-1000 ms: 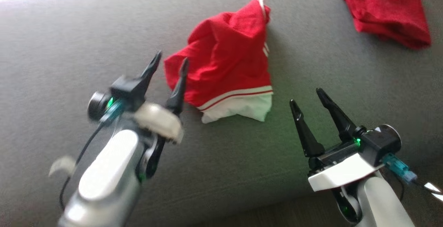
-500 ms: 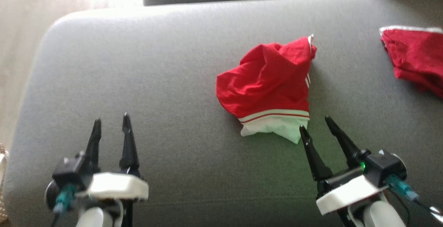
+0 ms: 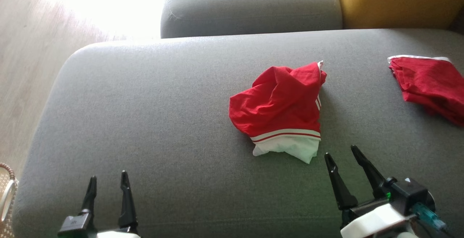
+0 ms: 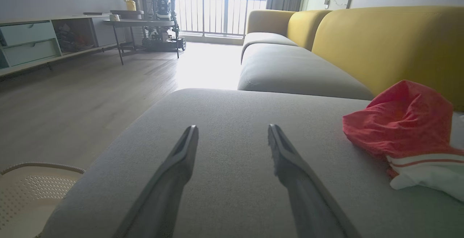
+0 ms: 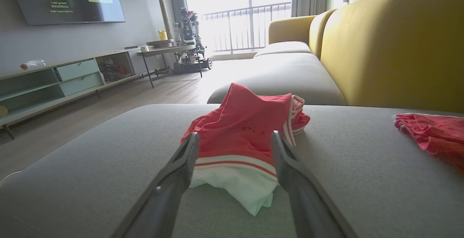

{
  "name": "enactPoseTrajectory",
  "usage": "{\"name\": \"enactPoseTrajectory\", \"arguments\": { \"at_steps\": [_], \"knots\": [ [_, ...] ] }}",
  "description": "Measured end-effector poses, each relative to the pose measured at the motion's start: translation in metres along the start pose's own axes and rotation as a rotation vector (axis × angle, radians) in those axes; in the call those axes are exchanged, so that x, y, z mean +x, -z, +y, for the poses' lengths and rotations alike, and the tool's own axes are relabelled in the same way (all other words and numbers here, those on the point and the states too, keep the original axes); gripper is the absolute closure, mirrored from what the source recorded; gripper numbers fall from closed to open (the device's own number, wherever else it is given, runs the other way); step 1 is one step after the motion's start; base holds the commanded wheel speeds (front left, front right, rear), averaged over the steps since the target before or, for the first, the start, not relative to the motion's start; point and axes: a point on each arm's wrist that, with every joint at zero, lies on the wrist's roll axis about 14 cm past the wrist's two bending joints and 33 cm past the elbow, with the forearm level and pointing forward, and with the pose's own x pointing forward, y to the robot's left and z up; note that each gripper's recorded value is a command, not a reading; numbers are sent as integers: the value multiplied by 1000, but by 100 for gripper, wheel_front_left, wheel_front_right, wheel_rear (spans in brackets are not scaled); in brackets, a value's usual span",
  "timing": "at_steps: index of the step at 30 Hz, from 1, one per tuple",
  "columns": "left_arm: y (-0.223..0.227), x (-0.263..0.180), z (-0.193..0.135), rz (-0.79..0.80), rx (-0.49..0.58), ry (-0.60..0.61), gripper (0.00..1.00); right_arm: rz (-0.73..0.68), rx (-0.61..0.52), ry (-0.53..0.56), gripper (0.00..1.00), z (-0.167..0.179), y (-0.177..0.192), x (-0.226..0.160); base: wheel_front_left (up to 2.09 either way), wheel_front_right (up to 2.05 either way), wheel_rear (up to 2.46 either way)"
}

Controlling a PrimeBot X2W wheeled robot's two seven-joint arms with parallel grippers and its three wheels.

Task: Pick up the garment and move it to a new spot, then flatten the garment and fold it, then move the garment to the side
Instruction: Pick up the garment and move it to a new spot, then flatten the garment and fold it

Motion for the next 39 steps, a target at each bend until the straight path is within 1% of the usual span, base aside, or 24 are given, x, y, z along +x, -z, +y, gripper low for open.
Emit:
{"name": "enactPoseTrajectory", "arguments": {
  "at_steps": [5,33,36,39],
  "knots": [
    [-2,0,0,-9,-3,2,0,10,-2,12,0,-3,3,-6,0,0,0],
    [1,1,-9,4,-8,35,0,25,-6,31,0,-8,7,-14,0,0,0],
    [5,1,-15,17,-12,64,0,28,-6,39,0,-10,8,-15,0,0,0],
    [16,2,-34,53,-20,137,0,35,-5,55,0,-14,10,-17,0,0,0]
  ]
}}
